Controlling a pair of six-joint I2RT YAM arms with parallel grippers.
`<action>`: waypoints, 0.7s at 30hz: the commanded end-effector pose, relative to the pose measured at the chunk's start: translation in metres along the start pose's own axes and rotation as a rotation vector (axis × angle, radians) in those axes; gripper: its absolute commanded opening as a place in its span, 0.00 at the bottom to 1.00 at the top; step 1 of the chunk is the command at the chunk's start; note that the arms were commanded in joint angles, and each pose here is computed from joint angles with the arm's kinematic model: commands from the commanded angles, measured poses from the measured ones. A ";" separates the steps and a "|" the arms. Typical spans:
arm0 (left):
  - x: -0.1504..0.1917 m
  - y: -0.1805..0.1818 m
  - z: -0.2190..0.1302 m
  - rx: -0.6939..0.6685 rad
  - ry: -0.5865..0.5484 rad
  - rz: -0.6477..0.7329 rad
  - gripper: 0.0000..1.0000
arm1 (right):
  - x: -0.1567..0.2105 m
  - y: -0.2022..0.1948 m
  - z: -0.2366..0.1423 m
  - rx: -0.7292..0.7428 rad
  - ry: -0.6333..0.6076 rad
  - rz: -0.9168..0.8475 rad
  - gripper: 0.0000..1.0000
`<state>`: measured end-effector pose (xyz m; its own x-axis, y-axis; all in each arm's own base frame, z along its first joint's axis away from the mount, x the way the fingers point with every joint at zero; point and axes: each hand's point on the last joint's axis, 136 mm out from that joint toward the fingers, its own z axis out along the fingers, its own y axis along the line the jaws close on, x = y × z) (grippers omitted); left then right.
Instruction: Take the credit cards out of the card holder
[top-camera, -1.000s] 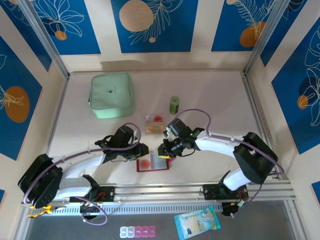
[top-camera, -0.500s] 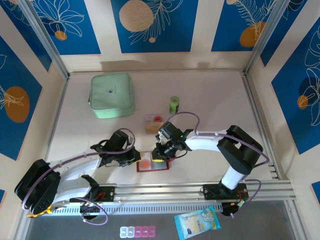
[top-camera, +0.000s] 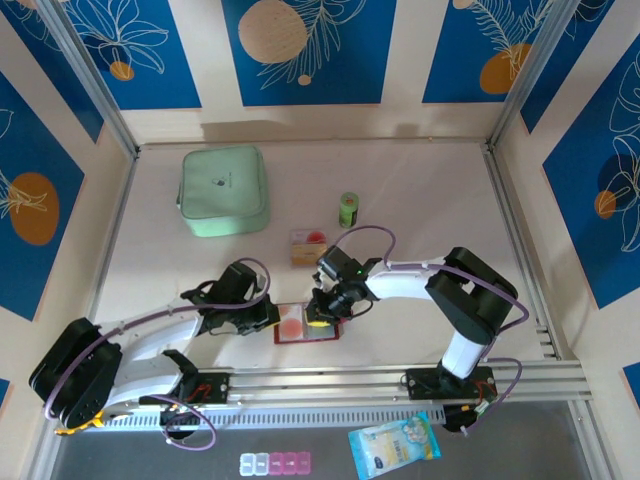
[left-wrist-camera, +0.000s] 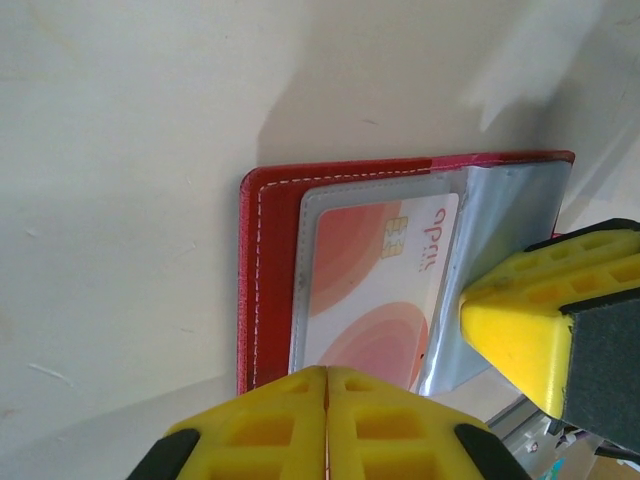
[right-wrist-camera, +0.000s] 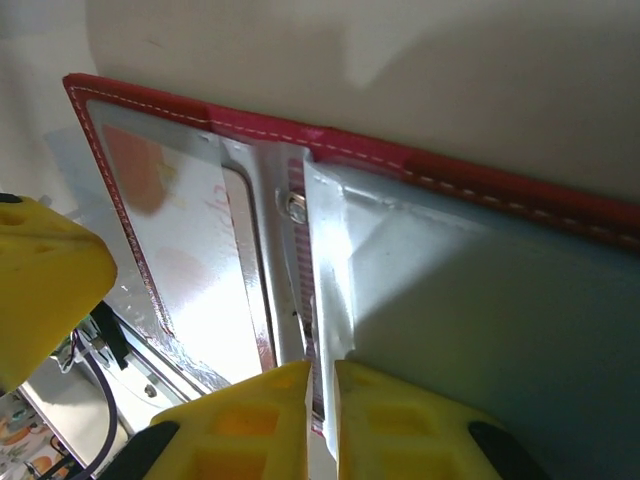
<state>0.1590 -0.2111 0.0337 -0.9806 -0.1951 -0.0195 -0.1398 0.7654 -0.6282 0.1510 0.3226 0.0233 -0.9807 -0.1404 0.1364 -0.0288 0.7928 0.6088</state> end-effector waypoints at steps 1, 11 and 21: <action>0.004 0.005 0.002 -0.003 0.026 -0.001 0.07 | 0.000 0.014 -0.010 -0.003 -0.015 -0.030 0.16; 0.007 0.012 0.007 -0.018 0.038 -0.010 0.04 | -0.003 0.031 -0.007 -0.057 -0.009 -0.031 0.23; 0.011 0.022 0.008 -0.044 0.045 -0.018 0.04 | -0.003 0.033 0.003 -0.088 0.018 -0.027 0.25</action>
<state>0.1516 -0.2078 0.0219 -0.9823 -0.1868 0.0128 -0.1555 0.7756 -0.6118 0.1563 0.3426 0.0373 -0.9816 -0.1540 0.1130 -0.0427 0.7534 0.6561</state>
